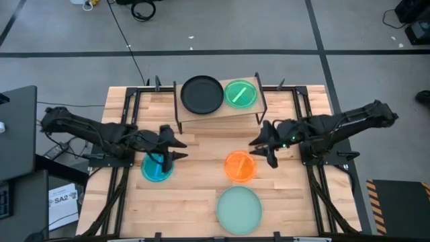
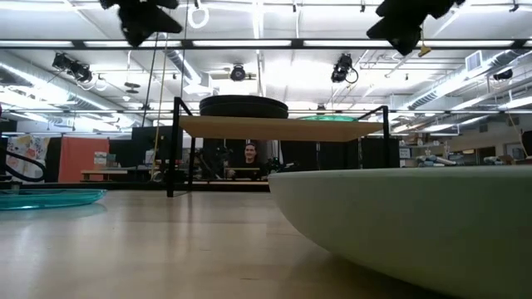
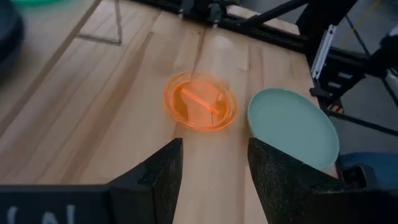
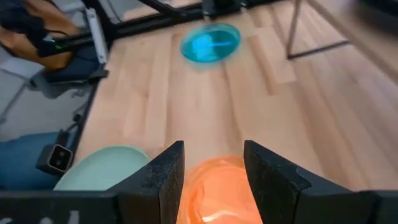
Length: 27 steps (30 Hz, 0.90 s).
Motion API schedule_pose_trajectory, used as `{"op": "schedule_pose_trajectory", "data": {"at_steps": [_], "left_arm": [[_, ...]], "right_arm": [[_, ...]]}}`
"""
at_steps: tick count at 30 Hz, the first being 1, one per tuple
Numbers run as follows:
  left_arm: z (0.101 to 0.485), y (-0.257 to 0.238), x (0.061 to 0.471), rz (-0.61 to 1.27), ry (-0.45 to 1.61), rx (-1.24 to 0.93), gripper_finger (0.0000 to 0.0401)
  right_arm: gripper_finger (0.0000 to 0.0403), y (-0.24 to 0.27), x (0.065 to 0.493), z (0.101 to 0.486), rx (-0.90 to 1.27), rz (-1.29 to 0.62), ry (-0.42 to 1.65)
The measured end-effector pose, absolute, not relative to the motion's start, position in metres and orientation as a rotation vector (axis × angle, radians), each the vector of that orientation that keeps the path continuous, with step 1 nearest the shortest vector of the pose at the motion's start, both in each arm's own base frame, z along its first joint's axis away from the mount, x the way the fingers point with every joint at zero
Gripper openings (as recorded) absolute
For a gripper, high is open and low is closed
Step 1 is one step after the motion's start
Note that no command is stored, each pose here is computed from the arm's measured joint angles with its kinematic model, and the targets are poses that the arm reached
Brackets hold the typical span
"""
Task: Place and stack plates onto a shelf
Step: Stack the light blue plate on top of the green plate on the shelf
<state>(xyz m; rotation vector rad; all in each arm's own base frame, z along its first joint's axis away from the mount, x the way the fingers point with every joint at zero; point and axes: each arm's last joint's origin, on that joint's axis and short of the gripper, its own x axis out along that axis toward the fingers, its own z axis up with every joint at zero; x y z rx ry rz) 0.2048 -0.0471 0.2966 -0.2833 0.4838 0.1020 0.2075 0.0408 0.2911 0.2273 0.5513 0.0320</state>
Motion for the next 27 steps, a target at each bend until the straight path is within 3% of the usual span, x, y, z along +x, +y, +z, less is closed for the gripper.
{"op": "schedule_pose_trajectory", "data": {"at_steps": [15,27], "left_arm": [[0.302,-0.033,0.159,0.212,0.569,-0.353,0.0188],[0.283,-0.025,0.132,0.37,0.816,-0.356,0.0188]], "right_arm": [[0.0172,0.058,0.205,0.216,0.256,0.152,0.326],[0.0172,0.053,0.189,0.179,0.273,0.157,0.264]]}}
